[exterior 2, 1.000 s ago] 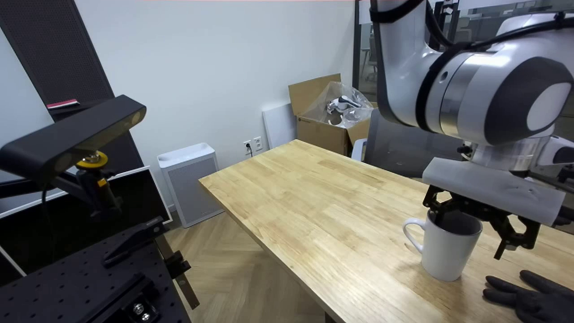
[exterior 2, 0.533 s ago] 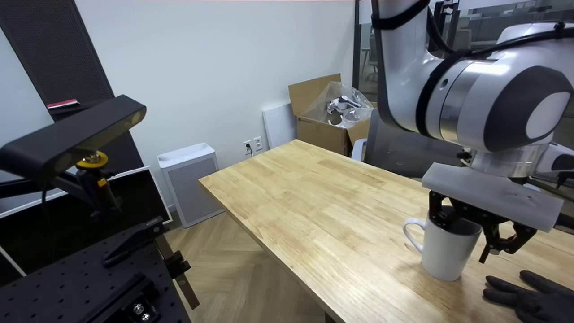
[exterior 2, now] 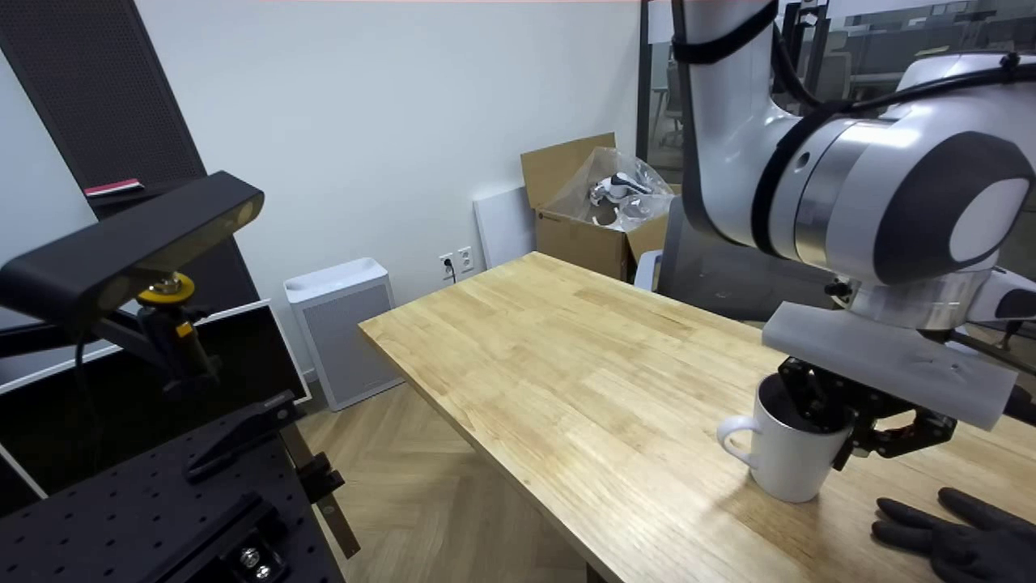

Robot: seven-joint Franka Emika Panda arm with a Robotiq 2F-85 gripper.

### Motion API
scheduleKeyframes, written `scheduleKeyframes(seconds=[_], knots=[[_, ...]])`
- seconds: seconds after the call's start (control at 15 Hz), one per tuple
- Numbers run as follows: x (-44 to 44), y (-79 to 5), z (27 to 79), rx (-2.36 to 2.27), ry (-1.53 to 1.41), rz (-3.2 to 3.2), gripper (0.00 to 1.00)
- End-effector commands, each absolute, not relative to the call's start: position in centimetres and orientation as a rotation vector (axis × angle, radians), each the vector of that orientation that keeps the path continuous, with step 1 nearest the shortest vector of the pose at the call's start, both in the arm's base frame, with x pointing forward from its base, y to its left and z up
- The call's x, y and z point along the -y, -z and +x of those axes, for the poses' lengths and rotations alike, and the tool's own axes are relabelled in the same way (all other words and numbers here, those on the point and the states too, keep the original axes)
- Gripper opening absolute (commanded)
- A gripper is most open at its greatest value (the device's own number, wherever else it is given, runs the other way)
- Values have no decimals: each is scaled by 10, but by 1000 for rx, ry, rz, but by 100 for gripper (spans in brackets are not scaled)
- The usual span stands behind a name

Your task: Move the mug to the left

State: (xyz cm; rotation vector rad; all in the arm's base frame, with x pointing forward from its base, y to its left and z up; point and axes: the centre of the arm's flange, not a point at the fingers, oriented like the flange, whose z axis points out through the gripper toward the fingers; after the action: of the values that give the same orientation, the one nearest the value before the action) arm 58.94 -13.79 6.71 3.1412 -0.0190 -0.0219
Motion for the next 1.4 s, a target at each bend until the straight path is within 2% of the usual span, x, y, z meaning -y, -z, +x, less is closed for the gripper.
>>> scheduleKeyframes(seconds=[0.0, 0.8, 1.33], knots=[[141, -75, 603, 41, 51, 3139, 1], [153, -124, 642, 72, 8, 3132, 2], [120, -124, 659, -28, 116, 3175, 2]])
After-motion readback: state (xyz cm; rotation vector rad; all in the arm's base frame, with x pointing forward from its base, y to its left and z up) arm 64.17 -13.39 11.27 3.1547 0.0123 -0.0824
